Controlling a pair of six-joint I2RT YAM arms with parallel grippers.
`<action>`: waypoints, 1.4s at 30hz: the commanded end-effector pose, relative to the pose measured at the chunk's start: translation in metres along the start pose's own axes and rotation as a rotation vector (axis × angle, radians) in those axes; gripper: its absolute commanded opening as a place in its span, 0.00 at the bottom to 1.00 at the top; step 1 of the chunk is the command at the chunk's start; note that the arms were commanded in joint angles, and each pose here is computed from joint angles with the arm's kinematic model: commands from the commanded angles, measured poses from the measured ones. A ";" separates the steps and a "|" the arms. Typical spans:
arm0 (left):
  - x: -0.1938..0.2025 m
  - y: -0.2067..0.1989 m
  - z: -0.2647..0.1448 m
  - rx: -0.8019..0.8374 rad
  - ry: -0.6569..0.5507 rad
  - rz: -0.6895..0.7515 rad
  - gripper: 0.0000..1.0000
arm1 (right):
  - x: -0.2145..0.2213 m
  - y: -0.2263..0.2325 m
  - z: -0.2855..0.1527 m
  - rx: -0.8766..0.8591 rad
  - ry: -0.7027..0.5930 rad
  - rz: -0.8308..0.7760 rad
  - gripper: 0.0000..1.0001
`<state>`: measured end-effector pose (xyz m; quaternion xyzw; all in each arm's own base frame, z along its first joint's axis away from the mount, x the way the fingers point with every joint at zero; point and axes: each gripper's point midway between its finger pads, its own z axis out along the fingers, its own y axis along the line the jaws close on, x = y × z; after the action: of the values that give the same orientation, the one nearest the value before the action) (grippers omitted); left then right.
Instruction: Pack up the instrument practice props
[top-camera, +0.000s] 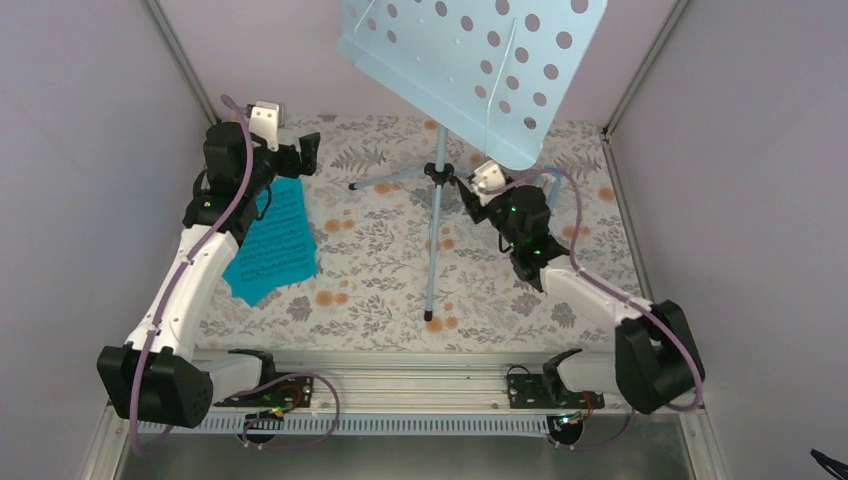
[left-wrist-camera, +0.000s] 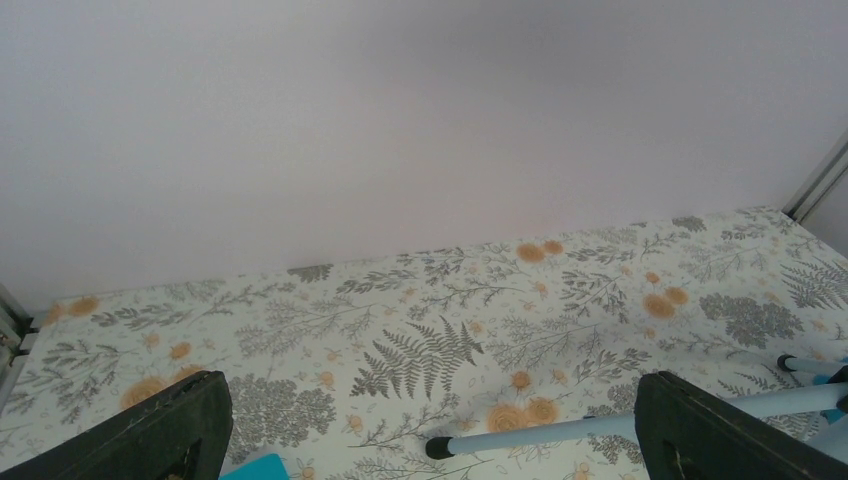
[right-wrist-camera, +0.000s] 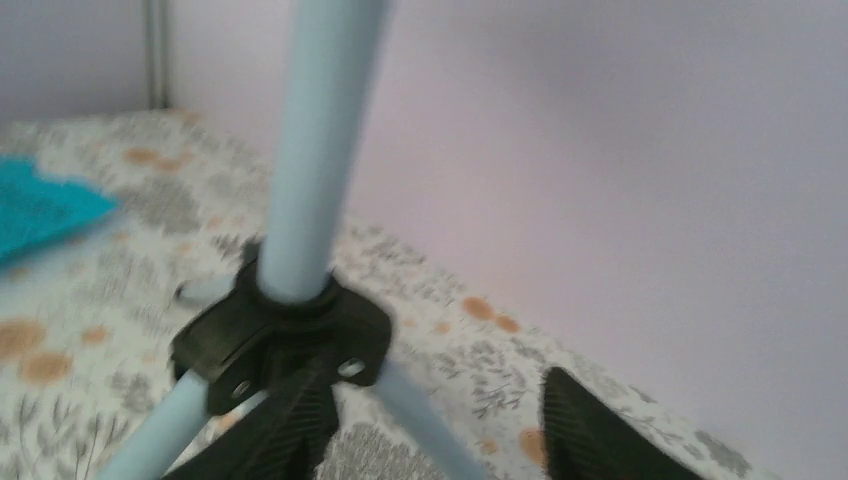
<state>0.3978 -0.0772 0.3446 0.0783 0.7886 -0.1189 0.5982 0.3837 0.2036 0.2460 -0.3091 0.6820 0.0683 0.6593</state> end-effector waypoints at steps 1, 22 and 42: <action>-0.004 -0.002 0.000 0.007 -0.010 0.007 1.00 | -0.034 -0.050 -0.038 0.224 -0.119 0.215 0.62; -0.005 0.003 0.000 -0.019 -0.004 0.011 1.00 | -0.038 0.037 -0.028 -0.400 0.104 1.683 0.77; -0.012 0.009 -0.009 -0.065 -0.026 0.026 1.00 | -0.013 0.026 0.000 -0.414 0.056 2.050 0.62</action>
<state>0.4004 -0.0678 0.3414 0.0656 0.7935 -0.0928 0.5979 0.3590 0.2343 0.2297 0.2984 0.6439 0.6767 0.1960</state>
